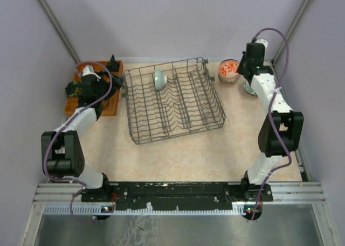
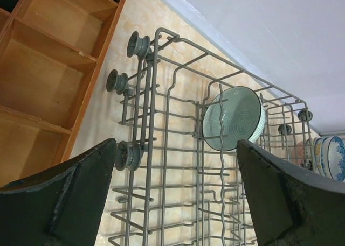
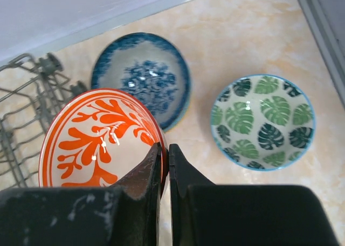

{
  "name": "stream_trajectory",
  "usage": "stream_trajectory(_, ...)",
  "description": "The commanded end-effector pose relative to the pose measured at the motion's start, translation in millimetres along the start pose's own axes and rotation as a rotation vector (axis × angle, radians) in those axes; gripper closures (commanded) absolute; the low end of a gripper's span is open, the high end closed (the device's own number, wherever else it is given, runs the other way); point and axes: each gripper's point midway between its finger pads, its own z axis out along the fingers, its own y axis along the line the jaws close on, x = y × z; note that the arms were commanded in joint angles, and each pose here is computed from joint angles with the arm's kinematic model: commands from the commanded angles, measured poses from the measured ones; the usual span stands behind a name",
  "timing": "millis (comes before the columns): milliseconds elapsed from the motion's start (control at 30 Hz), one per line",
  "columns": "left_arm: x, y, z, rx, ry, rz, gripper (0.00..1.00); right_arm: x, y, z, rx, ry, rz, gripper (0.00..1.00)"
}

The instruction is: Unload the bowls from the dish rack

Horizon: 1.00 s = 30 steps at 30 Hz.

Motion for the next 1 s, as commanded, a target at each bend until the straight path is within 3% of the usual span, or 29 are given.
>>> stream_trajectory(0,-14,-20,3,0.053,-0.027,0.001,0.02,-54,-9,-28,-0.08,-0.162,0.148,1.0)
stream_trajectory(433,-18,-30,0,0.071,-0.04,0.008,0.03,-54,-113,-29,0.059,-0.245,0.371,1.0)
stream_trajectory(967,-16,-38,1,0.082,-0.038,0.011,0.03,-23,-171,-7,0.209,-0.243,0.429,1.0)
